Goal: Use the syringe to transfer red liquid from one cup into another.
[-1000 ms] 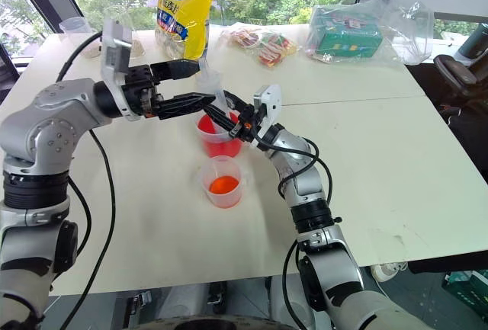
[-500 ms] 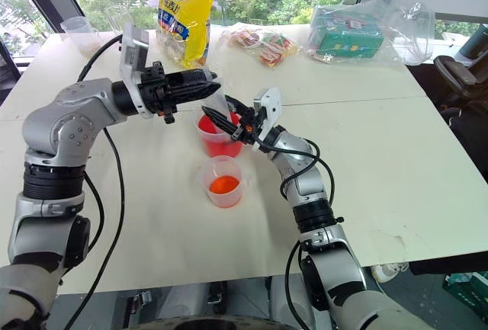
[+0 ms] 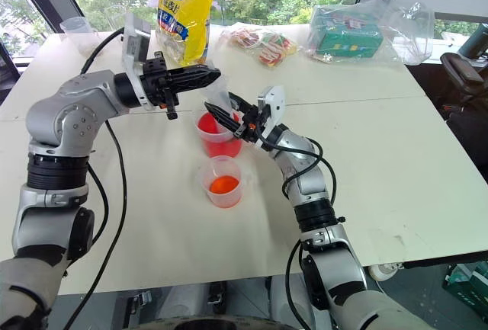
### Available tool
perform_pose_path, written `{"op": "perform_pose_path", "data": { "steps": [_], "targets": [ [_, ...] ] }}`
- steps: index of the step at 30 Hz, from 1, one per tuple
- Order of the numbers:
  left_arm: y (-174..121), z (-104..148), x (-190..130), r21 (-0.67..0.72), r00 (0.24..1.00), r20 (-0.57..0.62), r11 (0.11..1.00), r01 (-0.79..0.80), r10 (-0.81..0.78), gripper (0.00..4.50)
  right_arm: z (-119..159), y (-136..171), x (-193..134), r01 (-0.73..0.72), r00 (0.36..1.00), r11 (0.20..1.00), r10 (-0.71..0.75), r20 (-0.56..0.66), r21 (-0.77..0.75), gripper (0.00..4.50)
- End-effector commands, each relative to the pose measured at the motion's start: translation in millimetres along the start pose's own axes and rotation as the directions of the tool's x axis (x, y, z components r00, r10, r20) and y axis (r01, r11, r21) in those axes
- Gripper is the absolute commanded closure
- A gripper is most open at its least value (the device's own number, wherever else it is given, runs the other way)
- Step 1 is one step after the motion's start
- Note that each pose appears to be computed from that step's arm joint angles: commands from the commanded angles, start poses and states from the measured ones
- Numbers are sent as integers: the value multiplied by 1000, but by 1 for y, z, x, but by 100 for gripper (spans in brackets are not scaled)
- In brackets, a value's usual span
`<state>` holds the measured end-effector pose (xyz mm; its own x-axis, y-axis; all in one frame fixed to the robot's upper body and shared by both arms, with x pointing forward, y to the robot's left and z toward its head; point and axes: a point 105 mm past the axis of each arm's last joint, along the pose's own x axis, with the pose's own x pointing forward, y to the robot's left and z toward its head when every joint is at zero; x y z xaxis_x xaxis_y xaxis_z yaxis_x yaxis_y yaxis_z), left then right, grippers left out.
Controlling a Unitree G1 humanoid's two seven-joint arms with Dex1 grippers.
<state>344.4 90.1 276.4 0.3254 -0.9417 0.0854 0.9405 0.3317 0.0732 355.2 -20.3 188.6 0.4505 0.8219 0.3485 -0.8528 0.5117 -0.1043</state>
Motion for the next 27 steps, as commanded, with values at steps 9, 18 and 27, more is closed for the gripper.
{"op": "perform_pose_path", "data": {
  "steps": [9,18,27],
  "targets": [
    [5,70,-10,190,985,170,979,-76,43,447,-13,12,2,-57,997,998,58,-46,30,309],
    [6,74,-11,192,981,186,978,-84,48,447,-11,13,2,-62,997,998,63,-44,28,309],
    [4,65,-10,163,986,161,985,-63,36,447,5,9,7,-55,998,998,55,-3,7,309]
  ]
}}
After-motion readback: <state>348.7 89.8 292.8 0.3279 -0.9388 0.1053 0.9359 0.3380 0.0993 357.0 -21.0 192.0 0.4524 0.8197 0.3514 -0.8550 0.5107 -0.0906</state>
